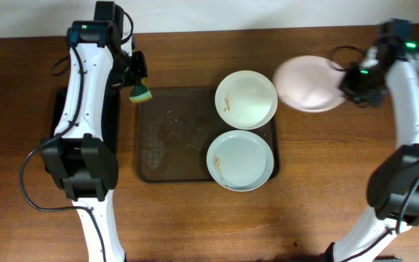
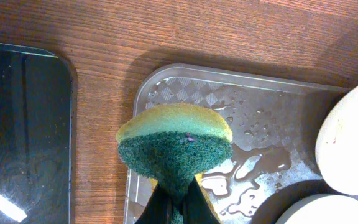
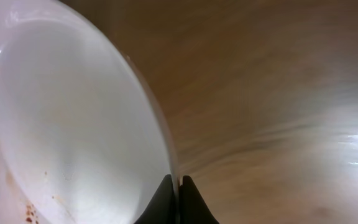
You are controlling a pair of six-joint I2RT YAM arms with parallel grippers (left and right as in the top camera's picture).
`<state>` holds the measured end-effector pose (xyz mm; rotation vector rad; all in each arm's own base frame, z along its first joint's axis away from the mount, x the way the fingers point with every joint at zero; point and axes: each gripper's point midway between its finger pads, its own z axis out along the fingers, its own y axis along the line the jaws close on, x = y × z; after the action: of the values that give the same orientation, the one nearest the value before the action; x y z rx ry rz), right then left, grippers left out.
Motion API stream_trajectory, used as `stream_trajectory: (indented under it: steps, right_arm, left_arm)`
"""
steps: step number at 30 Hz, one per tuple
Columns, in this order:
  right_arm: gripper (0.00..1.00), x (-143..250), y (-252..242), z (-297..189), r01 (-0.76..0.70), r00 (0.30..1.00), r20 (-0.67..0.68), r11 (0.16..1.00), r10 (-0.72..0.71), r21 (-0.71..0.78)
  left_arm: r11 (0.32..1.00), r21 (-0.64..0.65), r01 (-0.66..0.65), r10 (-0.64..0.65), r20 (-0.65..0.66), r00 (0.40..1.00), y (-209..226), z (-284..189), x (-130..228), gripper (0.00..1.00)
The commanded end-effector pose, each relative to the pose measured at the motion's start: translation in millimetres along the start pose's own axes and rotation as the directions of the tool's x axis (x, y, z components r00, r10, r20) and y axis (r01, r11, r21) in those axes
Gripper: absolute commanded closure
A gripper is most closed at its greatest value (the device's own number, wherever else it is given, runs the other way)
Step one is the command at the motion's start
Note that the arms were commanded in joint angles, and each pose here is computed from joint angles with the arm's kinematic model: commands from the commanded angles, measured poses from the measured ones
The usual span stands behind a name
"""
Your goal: Clean dirty plates on tray and stack at the side
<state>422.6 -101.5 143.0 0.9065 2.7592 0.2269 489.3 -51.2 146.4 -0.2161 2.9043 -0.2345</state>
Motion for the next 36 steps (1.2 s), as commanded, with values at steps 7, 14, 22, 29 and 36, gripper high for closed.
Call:
stream_trajectory:
  steps: [7,14,22,29,36]
  right_arm:
    - [0.96,6.0,-112.3,54.3,-0.170,0.985,0.008,0.971,0.171,0.167]
    - [0.25,25.6,-81.9,65.1,-0.143,0.986,-0.082,0.990,0.142,-0.004]
    - [0.34,77.2,39.2,-7.7,0.139,0.971,-0.148,0.945,-0.189,-0.297]
    - [0.36,159.2,75.8,35.1,0.375,0.884,-0.257,0.920,-0.391,-0.111]
    - [0.43,227.8,73.3,82.9,0.437,0.832,-0.344,0.896,-0.435,-0.078]
  left_arm:
    - [1.000,0.020,-0.022,0.022,0.022,1.000,-5.7,-5.0,-4.8,0.99]
    - [1.000,0.020,-0.023,0.022,0.021,1.000,-5.7,-2.7,-5.4,0.99]
    - [0.992,0.019,-0.121,0.121,0.016,0.993,-8.5,-2.3,-2.9,0.99]
    - [0.969,0.011,-0.247,0.248,-0.054,0.967,-13.5,-1.2,16.3,0.99]
    - [0.969,0.012,-0.247,0.248,-0.051,0.967,-13.7,-1.2,15.7,0.99]
